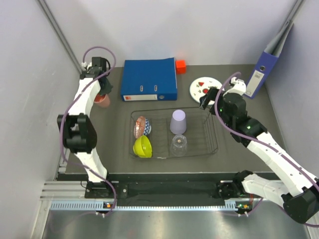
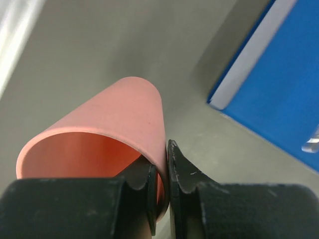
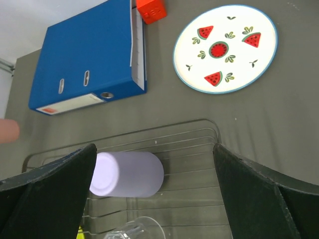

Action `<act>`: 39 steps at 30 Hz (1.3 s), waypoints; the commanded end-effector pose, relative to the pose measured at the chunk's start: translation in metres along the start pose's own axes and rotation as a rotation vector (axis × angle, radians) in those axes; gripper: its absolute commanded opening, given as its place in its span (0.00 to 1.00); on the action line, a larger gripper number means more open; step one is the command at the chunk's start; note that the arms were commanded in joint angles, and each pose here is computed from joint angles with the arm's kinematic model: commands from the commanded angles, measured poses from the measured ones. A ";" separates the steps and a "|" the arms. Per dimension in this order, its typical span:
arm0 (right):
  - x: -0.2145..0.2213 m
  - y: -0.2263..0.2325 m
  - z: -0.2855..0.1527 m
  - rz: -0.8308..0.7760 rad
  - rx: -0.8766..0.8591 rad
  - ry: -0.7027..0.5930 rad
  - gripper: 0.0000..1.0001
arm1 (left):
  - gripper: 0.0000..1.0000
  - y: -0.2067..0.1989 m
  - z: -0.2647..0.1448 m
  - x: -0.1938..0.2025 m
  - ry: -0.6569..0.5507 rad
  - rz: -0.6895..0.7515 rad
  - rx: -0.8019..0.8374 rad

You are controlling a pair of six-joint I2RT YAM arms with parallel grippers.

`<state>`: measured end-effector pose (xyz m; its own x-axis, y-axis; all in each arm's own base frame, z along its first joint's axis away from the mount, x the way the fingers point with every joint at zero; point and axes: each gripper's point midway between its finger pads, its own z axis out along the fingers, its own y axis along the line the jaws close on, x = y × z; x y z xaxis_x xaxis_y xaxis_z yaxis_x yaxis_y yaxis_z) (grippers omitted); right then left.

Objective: Unload the mixed dishes from the dish rack
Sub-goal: Place the cup at the center of the board.

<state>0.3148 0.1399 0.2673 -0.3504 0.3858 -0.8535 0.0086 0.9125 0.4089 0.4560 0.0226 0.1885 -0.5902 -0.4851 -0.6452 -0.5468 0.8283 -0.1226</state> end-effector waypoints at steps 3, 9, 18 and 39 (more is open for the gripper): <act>0.001 -0.005 -0.004 -0.022 0.016 -0.015 1.00 | 0.00 -0.006 0.021 0.025 0.129 0.082 0.015; 0.016 -0.008 -0.002 -0.032 0.012 0.023 1.00 | 0.00 -0.009 0.052 0.048 0.236 0.104 0.009; 0.031 -0.009 0.003 -0.041 0.002 0.058 1.00 | 0.09 -0.005 0.059 0.054 0.250 0.108 -0.014; 0.044 0.052 -0.002 -0.231 -0.213 0.104 1.00 | 0.99 -0.073 -0.116 -0.044 -0.145 0.003 0.315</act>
<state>0.3019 0.1603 0.2221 -0.4652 0.2456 -0.8504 -0.0905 0.9425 0.3217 0.4674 -0.0062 0.2291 -0.6186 -0.4649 -0.6334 -0.4443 0.8719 -0.2061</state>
